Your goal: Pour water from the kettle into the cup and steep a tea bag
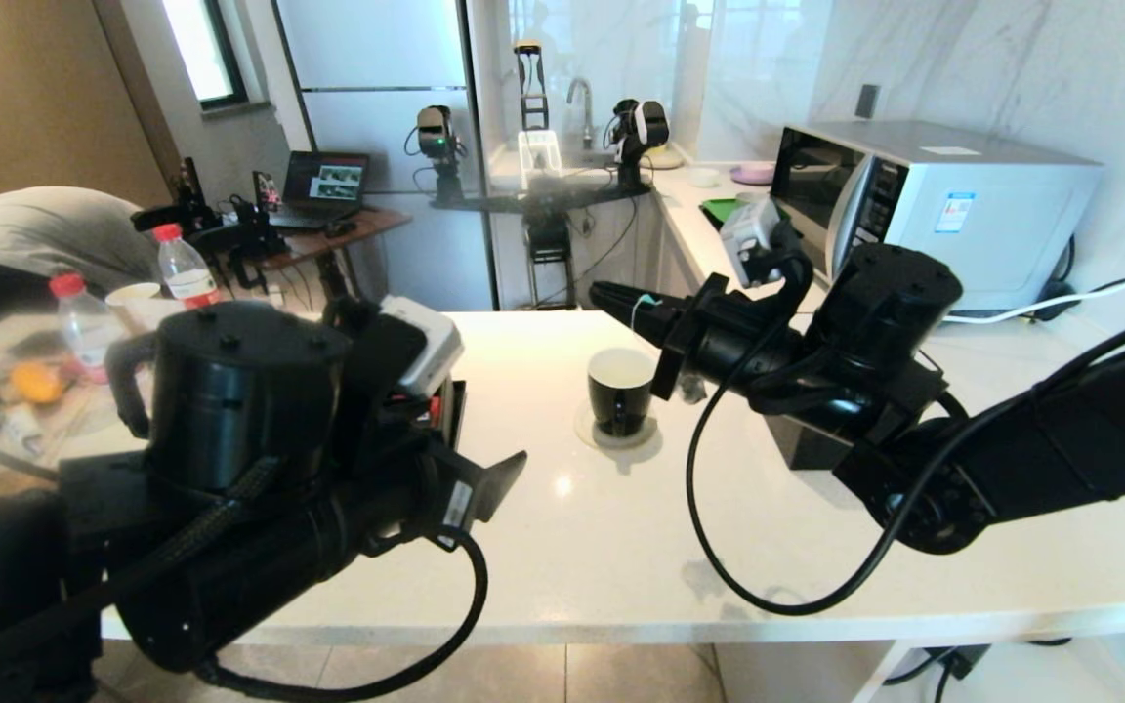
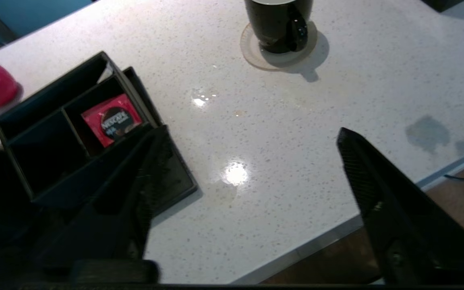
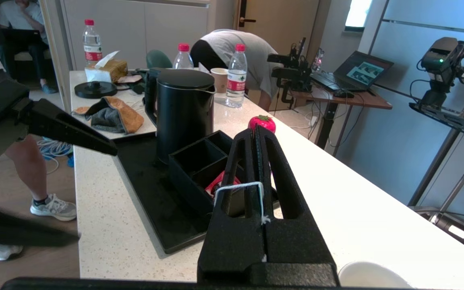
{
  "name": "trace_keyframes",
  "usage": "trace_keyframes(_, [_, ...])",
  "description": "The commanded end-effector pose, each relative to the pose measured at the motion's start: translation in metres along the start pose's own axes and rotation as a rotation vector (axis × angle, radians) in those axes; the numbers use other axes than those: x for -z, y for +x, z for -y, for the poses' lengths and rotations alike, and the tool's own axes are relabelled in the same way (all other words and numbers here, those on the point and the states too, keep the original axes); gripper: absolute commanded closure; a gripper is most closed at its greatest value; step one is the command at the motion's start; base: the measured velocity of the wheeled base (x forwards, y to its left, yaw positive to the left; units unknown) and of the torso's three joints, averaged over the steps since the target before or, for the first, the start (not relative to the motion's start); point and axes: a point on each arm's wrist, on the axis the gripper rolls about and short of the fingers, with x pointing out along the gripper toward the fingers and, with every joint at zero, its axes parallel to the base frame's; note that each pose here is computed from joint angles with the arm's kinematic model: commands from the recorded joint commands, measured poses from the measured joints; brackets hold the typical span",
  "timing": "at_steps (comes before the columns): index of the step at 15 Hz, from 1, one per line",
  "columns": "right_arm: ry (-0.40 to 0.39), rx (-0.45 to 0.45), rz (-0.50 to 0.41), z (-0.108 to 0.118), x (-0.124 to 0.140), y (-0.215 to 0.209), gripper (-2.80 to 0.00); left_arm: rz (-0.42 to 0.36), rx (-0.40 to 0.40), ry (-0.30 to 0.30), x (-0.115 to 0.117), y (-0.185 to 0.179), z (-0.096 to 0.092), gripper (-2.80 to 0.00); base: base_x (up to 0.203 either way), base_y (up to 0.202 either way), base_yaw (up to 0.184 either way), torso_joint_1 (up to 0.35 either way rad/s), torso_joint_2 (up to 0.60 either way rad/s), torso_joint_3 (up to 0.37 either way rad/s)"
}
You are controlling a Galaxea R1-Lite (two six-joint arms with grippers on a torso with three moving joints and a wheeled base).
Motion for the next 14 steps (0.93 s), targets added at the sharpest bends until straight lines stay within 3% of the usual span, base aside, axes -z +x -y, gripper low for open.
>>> trace_keyframes(1, [-0.006,-0.001,0.009,0.0,-0.002,-0.001,0.0,-0.004,-0.017,-0.001,0.004,-0.003,-0.003,0.0,0.0,0.0,0.0,0.0,0.0,0.0])
trace_keyframes(5, [-0.005,0.001,0.005,0.001,-0.001,-0.002,0.0,-0.012,-0.063,0.0,0.006,-0.007,-0.014,0.0,0.0,0.0,0.0,0.0,0.0,0.0])
trace_keyframes(8, [-0.017,0.015,0.015,0.006,-0.002,-0.004,0.0,-0.038,-0.122,0.057,0.015,-0.008,-0.033,0.0,0.0,0.0,0.0,0.0,0.0,0.0])
trace_keyframes(10, [-0.019,0.023,0.023,0.009,-0.004,-0.005,0.0,-0.027,-0.143,0.013,0.014,-0.01,-0.039,0.0,0.0,0.0,0.0,0.0,0.0,0.0])
trace_keyframes(12, [-0.022,0.037,0.018,0.013,-0.003,-0.008,0.0,0.022,-0.156,-0.073,0.015,-0.014,-0.042,0.0,0.0,0.0,0.0,0.0,0.0,0.0])
trace_keyframes(14, [-0.026,0.052,0.019,0.019,-0.004,-0.01,0.0,0.045,-0.19,-0.106,0.032,-0.015,-0.048,0.0,0.0,0.0,0.0,0.0,0.0,0.0])
